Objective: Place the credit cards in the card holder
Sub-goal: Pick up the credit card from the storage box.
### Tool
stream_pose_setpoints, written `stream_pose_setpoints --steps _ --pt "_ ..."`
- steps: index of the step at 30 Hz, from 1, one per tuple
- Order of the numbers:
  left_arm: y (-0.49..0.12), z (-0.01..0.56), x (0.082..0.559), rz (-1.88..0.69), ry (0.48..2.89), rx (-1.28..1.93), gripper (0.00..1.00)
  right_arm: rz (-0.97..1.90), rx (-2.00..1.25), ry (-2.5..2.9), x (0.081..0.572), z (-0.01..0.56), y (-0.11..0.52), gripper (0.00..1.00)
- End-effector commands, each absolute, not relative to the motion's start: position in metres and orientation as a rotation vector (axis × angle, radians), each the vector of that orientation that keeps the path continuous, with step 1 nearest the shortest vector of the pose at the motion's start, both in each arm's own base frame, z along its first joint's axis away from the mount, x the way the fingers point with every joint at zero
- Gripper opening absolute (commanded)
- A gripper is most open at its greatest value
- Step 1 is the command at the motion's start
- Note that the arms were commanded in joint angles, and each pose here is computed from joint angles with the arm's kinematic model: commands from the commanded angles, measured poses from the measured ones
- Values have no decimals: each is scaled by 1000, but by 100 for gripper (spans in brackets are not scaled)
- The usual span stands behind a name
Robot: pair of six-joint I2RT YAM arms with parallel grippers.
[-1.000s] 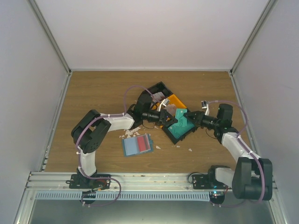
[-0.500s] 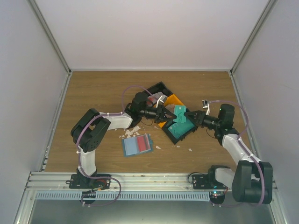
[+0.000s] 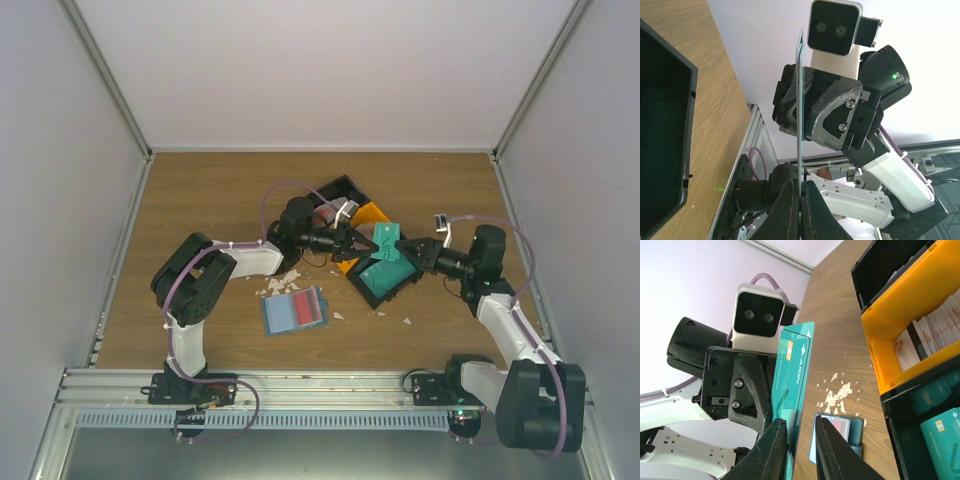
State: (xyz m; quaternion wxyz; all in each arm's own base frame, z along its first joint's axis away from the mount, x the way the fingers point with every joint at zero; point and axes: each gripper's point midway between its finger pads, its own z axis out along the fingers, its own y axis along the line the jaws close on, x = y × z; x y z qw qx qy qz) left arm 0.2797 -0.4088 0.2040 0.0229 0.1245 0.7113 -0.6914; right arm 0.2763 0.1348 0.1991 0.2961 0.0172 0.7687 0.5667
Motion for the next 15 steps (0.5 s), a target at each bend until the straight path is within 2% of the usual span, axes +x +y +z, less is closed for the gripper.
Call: stream_pose_setpoints --steps 1,15 --pt "-403 235 276 -2139 2052 504 0 1506 65 2056 272 194 133 19" --pt "-398 239 272 -2132 2024 548 0 1484 69 2059 267 192 132 18"
